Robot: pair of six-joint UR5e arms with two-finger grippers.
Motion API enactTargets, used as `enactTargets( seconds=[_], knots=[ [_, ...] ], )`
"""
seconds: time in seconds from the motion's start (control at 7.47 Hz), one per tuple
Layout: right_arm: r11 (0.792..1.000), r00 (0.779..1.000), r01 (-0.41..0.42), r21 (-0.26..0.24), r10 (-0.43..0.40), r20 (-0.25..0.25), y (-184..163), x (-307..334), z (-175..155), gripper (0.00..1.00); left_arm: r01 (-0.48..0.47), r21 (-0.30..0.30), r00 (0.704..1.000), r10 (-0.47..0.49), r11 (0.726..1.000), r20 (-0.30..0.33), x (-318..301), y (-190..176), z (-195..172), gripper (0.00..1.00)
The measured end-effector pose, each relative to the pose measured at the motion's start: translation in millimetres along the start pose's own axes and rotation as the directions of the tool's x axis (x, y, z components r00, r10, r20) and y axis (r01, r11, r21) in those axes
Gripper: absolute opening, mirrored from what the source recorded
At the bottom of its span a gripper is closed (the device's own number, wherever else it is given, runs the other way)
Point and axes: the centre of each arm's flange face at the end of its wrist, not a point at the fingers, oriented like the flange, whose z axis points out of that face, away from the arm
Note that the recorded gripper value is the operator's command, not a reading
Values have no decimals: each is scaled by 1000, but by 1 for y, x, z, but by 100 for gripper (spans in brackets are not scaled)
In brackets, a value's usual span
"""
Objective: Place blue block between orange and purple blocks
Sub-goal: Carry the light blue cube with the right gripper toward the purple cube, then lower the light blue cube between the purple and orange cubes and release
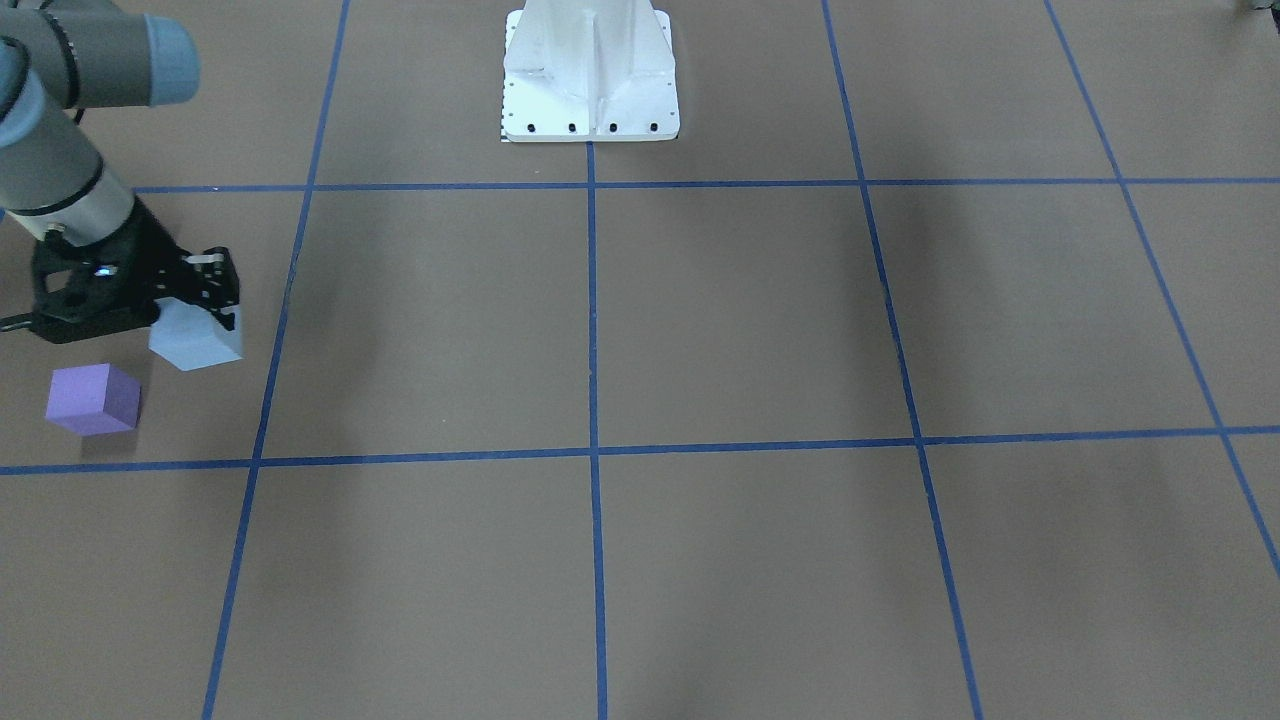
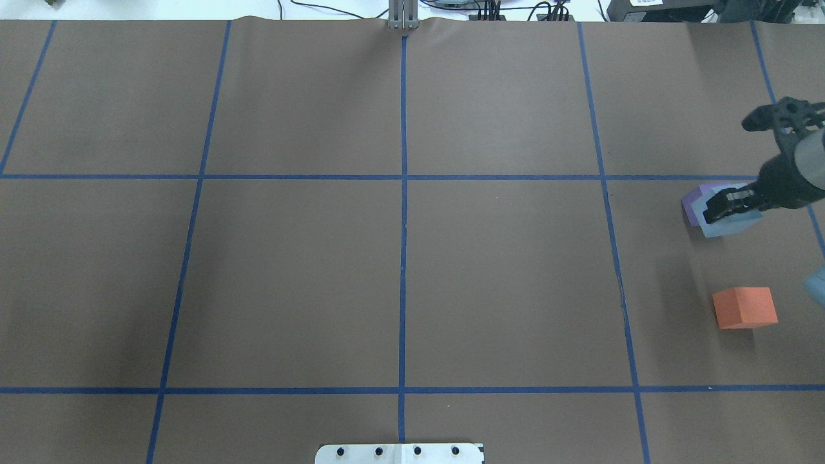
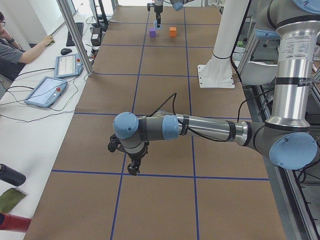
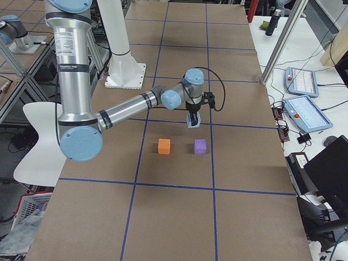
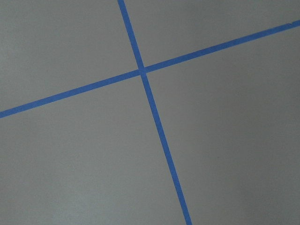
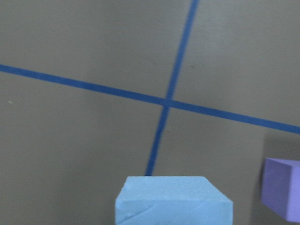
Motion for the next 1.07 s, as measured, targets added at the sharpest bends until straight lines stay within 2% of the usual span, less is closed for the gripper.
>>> enactTargets(
  seconds=[0.27, 0.54, 0.67, 0.8, 0.94, 1.07],
  knots=[
    [992, 993, -119, 40, 119, 8, 26, 34, 10, 0, -2, 3, 1000, 2, 1000, 1, 1, 0, -1, 100],
    [989, 990, -135, 63, 137, -29, 38, 35, 44, 0, -6, 8, 1000, 6, 1000, 3, 4, -1, -4, 100],
    [990, 991, -124, 72, 127, -37, 44, 35, 63, 0, -9, 9, 1000, 9, 1000, 4, 5, -2, -5, 100],
    [991, 993, -110, 78, 113, -33, 48, 38, 78, 4, -9, 10, 1000, 9, 1000, 4, 6, -2, -6, 100],
    [992, 995, -97, 81, 99, -25, 51, 43, 91, 80, -10, 11, 1000, 10, 1000, 4, 6, -2, -6, 100],
    [993, 996, -87, 82, 89, -18, 51, 45, 96, 100, -11, 12, 1000, 11, 1000, 5, 7, -2, -7, 100]
  ],
)
